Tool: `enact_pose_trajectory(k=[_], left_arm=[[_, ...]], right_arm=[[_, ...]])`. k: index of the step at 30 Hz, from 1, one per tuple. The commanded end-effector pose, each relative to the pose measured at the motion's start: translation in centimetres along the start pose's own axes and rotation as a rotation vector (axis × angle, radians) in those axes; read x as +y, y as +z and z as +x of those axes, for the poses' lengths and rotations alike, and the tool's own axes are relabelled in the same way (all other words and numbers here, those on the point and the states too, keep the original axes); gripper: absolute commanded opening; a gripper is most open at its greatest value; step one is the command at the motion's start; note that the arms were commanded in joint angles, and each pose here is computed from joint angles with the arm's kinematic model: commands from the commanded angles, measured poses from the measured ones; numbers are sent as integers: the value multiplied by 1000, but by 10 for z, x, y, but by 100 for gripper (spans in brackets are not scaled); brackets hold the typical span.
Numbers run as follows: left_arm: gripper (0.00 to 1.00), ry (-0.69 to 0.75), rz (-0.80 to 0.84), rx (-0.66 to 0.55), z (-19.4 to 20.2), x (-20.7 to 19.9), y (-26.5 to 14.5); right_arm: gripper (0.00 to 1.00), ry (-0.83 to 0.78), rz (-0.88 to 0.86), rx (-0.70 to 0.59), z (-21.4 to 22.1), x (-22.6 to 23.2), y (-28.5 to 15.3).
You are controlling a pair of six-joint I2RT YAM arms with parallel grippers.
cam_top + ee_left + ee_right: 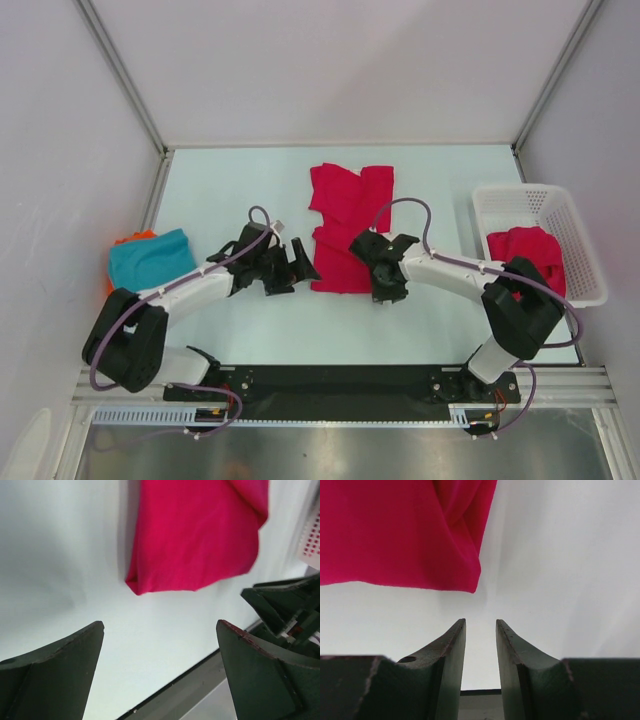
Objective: Fold and stack the t-shirts
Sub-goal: Grab one side of the 2/3 rectangular tshirt with both arms
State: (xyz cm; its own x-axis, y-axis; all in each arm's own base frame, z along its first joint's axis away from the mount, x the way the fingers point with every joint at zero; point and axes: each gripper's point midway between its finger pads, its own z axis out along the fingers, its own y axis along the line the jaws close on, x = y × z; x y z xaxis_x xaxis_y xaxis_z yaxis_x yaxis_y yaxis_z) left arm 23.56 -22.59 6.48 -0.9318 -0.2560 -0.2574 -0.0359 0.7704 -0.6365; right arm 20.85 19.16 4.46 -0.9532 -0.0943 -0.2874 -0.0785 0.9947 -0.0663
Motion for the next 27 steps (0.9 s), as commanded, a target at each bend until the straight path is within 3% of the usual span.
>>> enact_pose_trajectory(k=[1, 3, 11, 18, 27], left_arm=[[100, 19, 127, 6, 0, -14, -11], [100, -12, 190, 7, -1, -17, -10], [100, 23, -2, -55, -9, 12, -21], [100, 28, -40, -46, -8, 22, -15], [100, 9, -2, -33, -11, 16, -3]], right_arm=[[36, 40, -27, -84, -11, 8, -14], [36, 39, -28, -94, -12, 9, -17], [37, 35, -23, -84, 4, 4, -9], [37, 24, 1, -62, 10, 1, 2], [37, 9, 15, -130, -21, 4, -28]])
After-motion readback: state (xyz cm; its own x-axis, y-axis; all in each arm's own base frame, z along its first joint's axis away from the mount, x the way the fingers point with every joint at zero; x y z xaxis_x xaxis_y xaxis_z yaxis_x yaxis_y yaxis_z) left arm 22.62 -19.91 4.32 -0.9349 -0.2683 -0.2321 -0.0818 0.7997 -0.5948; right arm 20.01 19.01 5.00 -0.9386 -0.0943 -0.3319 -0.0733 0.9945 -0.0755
